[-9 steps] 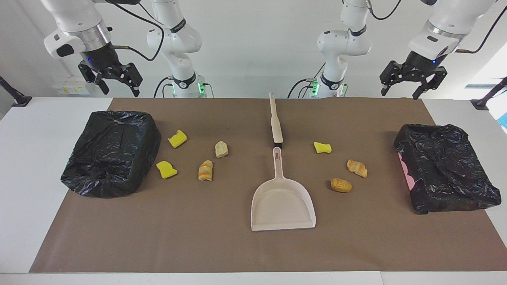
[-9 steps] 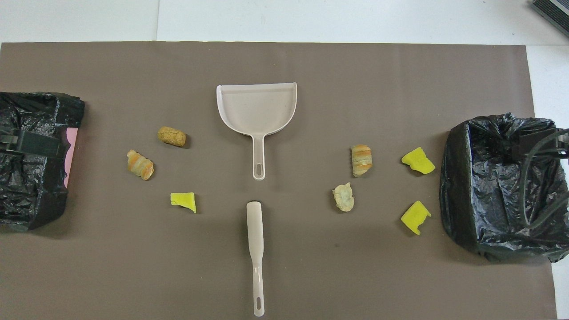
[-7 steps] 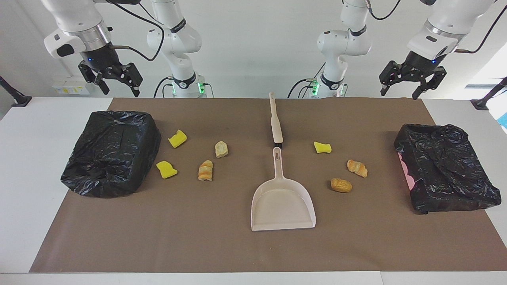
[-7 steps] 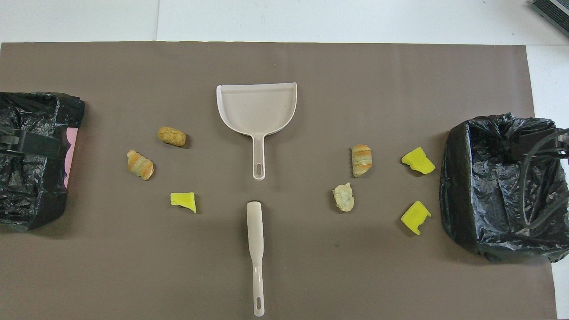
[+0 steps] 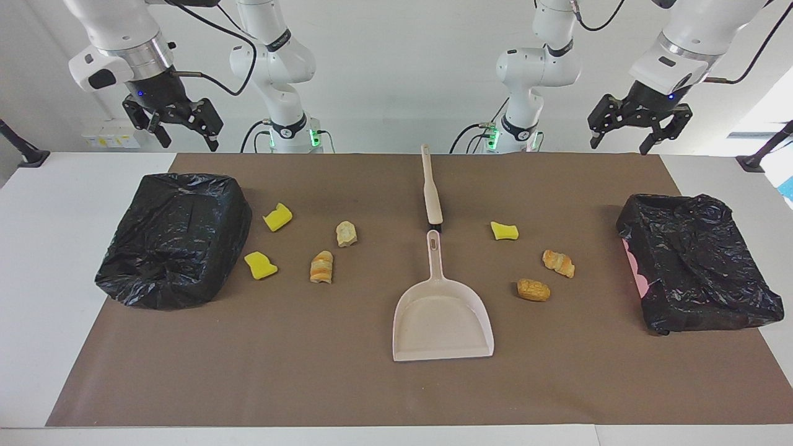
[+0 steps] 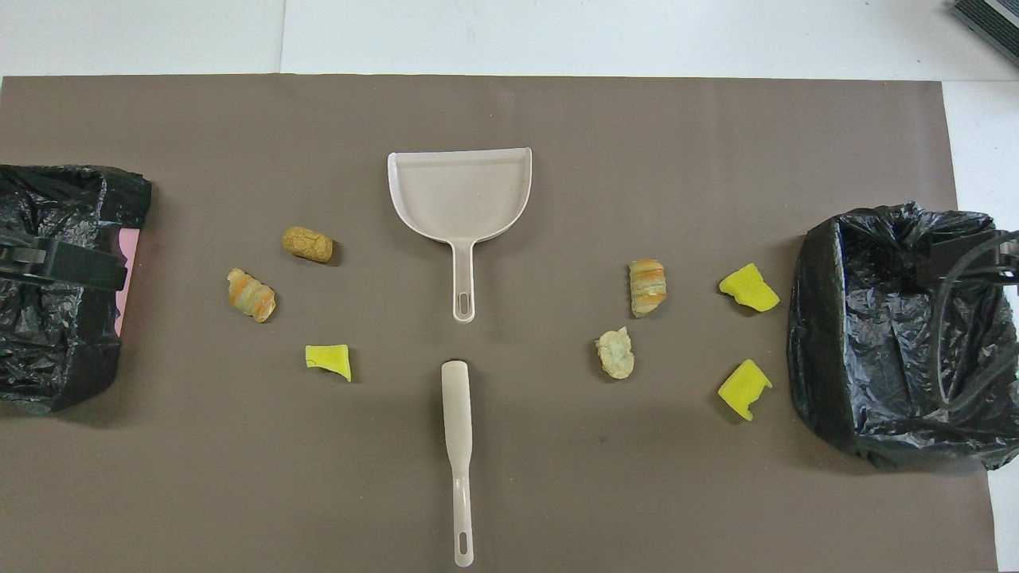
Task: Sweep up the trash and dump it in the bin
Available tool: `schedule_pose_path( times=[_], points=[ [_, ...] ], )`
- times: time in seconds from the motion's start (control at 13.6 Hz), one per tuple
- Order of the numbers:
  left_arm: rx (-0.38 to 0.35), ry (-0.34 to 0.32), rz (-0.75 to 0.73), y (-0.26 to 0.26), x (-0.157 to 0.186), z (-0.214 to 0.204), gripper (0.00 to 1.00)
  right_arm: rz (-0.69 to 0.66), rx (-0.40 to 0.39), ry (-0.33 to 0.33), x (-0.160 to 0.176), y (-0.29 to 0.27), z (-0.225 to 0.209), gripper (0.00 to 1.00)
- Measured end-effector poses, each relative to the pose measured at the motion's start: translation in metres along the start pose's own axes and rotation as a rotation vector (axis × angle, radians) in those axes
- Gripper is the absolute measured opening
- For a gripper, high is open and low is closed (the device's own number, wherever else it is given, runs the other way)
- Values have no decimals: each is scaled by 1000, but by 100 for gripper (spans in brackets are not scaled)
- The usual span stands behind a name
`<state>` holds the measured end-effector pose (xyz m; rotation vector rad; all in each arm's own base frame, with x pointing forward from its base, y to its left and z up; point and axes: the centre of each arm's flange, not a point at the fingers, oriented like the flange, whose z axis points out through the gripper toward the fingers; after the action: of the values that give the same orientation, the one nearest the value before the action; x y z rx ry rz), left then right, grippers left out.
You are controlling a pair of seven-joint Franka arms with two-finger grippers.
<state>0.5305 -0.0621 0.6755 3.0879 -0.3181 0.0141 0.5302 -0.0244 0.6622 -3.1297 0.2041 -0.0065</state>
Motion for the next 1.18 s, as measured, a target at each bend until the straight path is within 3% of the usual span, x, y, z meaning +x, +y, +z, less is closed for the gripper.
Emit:
schedule_pose_path(
  times=[0.52,0.96,1.18],
  points=[
    [1,-10,-8,-3,-2,1,100,-67,-31,-11,5,-14,9,100],
    [1,-11,-9,-4,-2,1,100,-216,-20,-69,40,-103,69,100],
    [1,-13,2,2,-2,2,100,-259,-5,-65,50,-174,103,100]
  ],
)
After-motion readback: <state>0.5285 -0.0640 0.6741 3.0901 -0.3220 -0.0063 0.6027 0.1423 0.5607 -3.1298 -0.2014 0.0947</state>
